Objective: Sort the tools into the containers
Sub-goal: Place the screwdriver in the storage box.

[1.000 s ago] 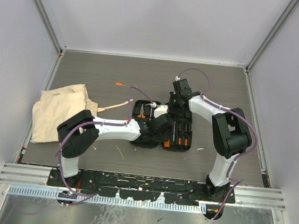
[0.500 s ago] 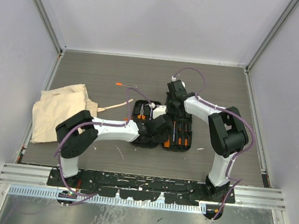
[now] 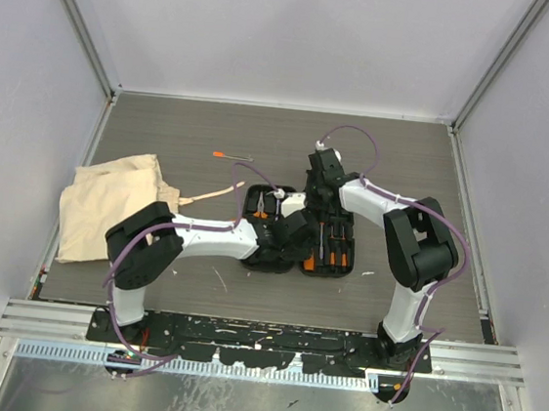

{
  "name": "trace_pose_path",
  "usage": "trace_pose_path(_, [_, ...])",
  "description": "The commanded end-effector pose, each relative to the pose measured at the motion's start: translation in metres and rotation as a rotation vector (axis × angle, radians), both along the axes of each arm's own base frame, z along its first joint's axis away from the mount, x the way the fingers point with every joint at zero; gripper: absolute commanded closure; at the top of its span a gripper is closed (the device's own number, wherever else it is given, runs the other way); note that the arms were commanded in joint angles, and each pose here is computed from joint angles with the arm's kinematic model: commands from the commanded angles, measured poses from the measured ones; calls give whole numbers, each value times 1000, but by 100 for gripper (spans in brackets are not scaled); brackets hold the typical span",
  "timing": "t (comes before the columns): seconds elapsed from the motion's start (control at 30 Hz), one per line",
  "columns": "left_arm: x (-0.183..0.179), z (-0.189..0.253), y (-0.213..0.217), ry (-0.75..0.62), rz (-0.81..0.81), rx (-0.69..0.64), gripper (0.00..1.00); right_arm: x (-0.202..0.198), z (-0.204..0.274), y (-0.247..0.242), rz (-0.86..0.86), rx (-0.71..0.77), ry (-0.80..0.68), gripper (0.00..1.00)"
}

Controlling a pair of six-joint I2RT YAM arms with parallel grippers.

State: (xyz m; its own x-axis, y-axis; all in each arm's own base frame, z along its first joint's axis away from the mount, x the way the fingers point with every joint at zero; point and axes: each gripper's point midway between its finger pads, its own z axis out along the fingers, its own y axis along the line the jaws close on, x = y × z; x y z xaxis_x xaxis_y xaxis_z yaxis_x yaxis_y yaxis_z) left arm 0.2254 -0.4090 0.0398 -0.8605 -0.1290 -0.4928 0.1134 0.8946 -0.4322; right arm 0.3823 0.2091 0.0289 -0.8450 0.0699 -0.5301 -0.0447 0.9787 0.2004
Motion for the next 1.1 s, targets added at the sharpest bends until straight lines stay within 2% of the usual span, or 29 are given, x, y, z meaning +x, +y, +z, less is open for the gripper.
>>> trace_pose_path(0.0, [-59, -102, 65, 266, -38, 314, 100, -71, -52, -16, 39, -76, 276, 99])
trace_pose_path(0.3, [-70, -121, 81, 331, -35, 389, 100, -73, -45, -12, 40, -41, 267, 99])
trace_pose_path(0.47, [-64, -103, 91, 281, -38, 411, 100, -71, -33, -8, 50, -8, 255, 99])
trace_pose_path(0.83, [-66, -83, 146, 243, 10, 503, 100, -79, -9, -7, 63, 23, 237, 99])
trace_pose_path(1.07, [-53, -54, 151, 156, 11, 503, 100, -83, 8, -5, 61, 69, 211, 99])
